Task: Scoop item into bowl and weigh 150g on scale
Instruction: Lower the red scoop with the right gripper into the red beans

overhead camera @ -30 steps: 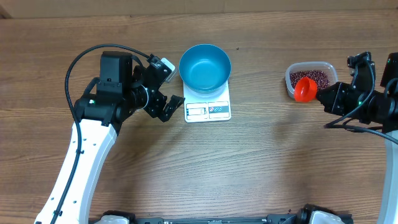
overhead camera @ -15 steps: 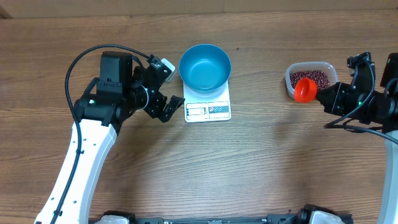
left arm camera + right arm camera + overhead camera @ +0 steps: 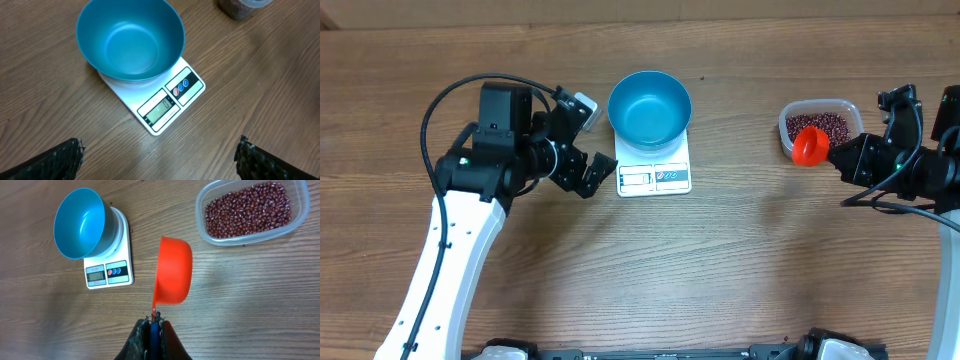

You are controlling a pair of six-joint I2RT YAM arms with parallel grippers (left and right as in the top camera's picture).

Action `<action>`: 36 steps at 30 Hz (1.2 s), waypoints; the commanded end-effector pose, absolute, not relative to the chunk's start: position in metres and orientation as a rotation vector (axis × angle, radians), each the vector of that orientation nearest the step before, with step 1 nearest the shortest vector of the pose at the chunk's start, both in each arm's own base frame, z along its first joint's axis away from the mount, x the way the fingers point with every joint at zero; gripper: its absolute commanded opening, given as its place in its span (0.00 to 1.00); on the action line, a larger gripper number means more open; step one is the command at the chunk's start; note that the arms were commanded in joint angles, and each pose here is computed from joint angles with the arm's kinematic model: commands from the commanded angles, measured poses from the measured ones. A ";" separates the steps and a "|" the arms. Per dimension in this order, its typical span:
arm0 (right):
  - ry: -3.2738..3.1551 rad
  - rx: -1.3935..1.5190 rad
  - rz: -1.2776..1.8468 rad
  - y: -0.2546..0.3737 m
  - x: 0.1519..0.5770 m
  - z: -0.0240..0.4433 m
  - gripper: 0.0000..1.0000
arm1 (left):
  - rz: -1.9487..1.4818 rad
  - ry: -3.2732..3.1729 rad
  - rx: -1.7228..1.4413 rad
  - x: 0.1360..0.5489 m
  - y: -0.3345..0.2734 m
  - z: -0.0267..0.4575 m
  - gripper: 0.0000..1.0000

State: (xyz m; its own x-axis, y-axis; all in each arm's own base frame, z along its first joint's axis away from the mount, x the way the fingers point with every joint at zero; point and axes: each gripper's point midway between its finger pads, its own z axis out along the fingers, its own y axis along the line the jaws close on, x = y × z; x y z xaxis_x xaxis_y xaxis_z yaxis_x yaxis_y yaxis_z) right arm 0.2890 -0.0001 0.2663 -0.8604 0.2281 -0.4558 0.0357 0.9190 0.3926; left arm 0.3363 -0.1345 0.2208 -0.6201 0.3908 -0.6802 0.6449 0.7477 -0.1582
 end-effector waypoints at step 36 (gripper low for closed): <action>2.543 0.179 0.508 0.000 0.290 0.274 0.04 | -0.365 2.189 0.983 0.344 -0.128 0.231 1.00</action>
State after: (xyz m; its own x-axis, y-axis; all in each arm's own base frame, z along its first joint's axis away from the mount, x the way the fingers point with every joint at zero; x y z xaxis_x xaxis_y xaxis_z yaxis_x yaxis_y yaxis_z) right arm 0.2891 -0.0001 0.2663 -0.8602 0.2281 -0.4561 0.0355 0.9191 0.3925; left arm 0.3399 -0.1279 0.2230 -0.5000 0.5301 -0.6848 0.7278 0.6857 -0.0006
